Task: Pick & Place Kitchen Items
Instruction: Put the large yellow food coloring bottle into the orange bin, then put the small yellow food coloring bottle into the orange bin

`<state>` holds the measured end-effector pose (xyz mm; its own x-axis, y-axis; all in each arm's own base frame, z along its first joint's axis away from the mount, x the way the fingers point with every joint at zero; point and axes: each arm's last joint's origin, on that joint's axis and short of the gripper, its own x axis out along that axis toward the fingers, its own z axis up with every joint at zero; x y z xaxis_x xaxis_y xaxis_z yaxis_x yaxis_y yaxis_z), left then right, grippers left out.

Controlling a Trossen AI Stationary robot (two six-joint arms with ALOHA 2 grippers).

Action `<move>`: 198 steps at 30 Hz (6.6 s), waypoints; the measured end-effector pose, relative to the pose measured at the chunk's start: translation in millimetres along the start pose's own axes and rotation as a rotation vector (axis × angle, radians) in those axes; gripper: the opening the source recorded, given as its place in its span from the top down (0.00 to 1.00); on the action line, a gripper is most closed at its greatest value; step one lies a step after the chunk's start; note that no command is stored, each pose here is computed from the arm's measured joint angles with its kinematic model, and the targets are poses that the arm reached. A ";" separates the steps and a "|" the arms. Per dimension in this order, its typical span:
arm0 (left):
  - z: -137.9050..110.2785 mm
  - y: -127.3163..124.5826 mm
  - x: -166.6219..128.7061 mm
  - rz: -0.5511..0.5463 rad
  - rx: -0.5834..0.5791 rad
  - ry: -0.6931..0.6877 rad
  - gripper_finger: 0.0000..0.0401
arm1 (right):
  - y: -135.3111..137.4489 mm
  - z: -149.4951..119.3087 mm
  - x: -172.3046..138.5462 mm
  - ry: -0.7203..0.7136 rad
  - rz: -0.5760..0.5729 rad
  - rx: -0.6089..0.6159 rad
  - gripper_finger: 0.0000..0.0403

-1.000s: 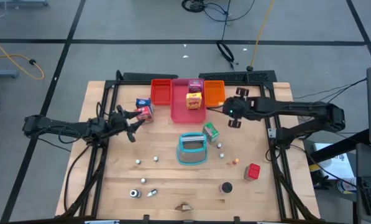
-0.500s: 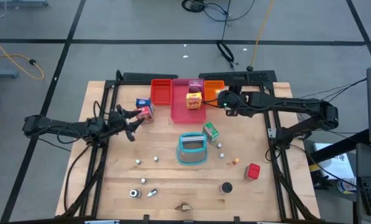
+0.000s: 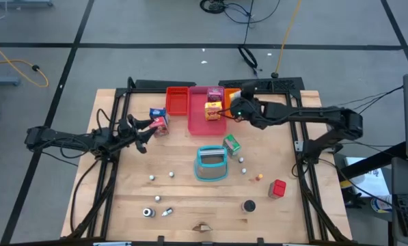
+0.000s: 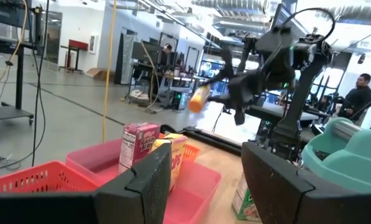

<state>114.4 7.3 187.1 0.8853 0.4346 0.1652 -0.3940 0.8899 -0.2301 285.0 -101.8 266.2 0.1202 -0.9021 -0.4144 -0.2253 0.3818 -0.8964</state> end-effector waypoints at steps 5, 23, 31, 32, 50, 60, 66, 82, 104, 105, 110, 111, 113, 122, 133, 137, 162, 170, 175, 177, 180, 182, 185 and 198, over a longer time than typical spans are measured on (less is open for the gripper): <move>-0.1 0.0 0.0 0.000 -0.001 0.001 0.51 | 5.7 4.4 17.6 0.080 -0.007 -0.113 0.69; -2.0 0.3 0.0 0.003 0.020 0.019 0.51 | 25.8 12.5 86.9 0.230 0.061 -0.457 0.69; -2.2 0.3 0.0 0.003 0.037 0.021 0.51 | 41.4 10.6 113.7 0.266 0.130 -0.531 0.69; -2.2 0.3 0.0 0.003 0.043 0.021 0.51 | 42.4 9.9 115.9 0.271 0.136 -0.533 0.69; -2.6 0.9 0.0 0.022 0.049 0.023 0.51 | 53.5 9.2 136.6 0.208 0.200 -0.546 0.67; -3.5 1.3 -0.1 0.031 0.063 0.031 0.51 | 72.1 15.8 158.5 0.248 0.203 -0.580 0.66; -4.5 2.2 -0.2 0.057 0.069 0.038 0.51 | 67.8 18.9 160.1 0.237 0.163 -0.527 0.61; -5.2 2.3 -0.2 0.058 0.072 0.045 0.51 | 60.4 19.5 157.9 0.260 0.120 -0.462 0.47; -6.6 2.6 -0.3 0.060 0.076 0.057 0.51 | -8.8 13.6 75.1 0.218 -0.130 -0.114 0.45; -6.6 2.6 -0.3 0.060 0.073 0.057 0.51 | -14.0 12.2 65.6 0.200 -0.149 -0.073 0.46; -6.7 2.6 -0.3 0.060 0.073 0.058 0.51 | -35.9 -0.4 10.6 0.078 -0.220 0.167 0.47; -6.7 2.6 -0.3 0.060 0.073 0.058 0.51 | -37.9 -2.6 -0.7 0.049 -0.227 0.213 0.47; -6.9 2.7 -0.3 0.060 0.073 0.059 0.51 | -39.6 -7.6 -22.8 -0.013 -0.229 0.300 0.47; -7.1 2.7 -0.4 0.060 0.069 0.061 0.51 | -21.0 -24.7 -101.7 -0.336 -0.050 0.625 0.47; -7.1 2.7 -0.3 0.060 0.069 0.062 0.51 | 7.9 -49.8 -159.3 -0.612 0.491 0.804 0.47; -7.1 2.7 -0.3 0.060 0.069 0.062 0.51 | 20.1 -57.2 -170.4 -0.597 0.689 0.798 0.47; -7.2 2.7 -0.3 0.060 0.072 0.062 0.51 | 134.0 -69.1 -174.9 -0.250 1.082 0.890 0.47; -7.2 2.7 -0.3 0.060 0.074 0.063 0.51 | 153.8 -66.7 -168.9 -0.212 1.153 0.916 0.47; -7.2 2.7 -0.3 0.061 0.075 0.063 0.51 | 162.6 -65.1 -166.2 -0.174 1.163 0.906 0.47; -7.3 2.7 -0.3 0.060 0.075 0.063 0.51 | 164.8 -63.7 -165.6 -0.166 1.157 0.900 0.47; -7.3 2.7 -0.3 0.060 0.075 0.063 0.51 | 167.3 -59.8 -165.9 -0.170 1.159 0.898 0.47; -7.3 2.7 -0.3 0.060 0.075 0.063 0.51 | 169.5 -57.9 -165.6 -0.162 1.155 0.890 0.47; -7.2 2.7 -0.3 0.060 0.075 0.063 0.51 | 173.8 -54.1 -165.6 -0.145 1.167 0.872 0.47; -7.3 2.7 -0.3 0.061 0.075 0.063 0.51 | 189.9 -43.6 -161.4 -0.088 1.120 0.819 0.52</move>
<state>114.8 8.6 179.4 0.8722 0.4805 0.0919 -0.4625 0.8711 -0.1650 180.7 107.5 169.7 0.3206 -0.0374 -0.9465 0.3799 0.9204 0.0923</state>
